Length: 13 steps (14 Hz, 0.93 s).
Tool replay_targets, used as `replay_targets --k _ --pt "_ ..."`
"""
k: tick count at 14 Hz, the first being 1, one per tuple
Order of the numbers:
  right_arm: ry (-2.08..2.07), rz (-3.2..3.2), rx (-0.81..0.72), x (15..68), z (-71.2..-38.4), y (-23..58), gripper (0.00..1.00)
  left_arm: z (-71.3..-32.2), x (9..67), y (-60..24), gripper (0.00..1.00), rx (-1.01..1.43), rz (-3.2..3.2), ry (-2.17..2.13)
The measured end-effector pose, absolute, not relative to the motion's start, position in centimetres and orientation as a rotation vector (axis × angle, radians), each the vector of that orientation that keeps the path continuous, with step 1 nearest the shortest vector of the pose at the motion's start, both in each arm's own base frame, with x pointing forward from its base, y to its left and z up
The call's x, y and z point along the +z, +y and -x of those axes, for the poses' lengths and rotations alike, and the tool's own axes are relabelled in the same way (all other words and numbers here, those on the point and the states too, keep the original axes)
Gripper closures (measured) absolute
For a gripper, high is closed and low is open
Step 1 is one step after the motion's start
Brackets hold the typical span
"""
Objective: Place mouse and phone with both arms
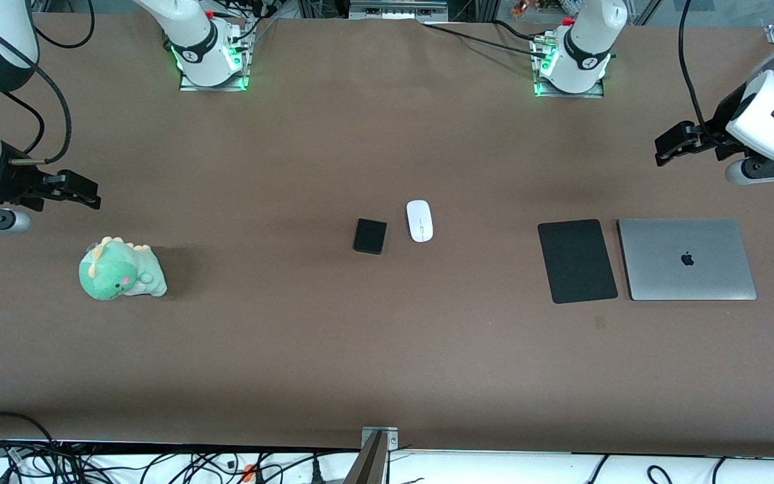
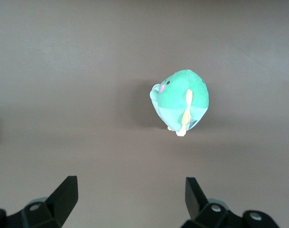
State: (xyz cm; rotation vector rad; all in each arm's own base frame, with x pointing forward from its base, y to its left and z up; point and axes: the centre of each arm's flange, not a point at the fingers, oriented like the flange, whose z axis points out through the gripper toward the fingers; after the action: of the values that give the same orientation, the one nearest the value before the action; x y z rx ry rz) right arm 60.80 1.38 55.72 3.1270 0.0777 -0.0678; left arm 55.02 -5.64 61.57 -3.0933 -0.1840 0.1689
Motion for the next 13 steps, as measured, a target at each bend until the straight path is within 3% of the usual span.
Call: replay_targets --k 13 --pt "0.087 -3.122 -0.142 54.79 -60.6 1.48 0.0 -55.27 61.03 -5.93 0.0 0.183 3.092 -0.177"
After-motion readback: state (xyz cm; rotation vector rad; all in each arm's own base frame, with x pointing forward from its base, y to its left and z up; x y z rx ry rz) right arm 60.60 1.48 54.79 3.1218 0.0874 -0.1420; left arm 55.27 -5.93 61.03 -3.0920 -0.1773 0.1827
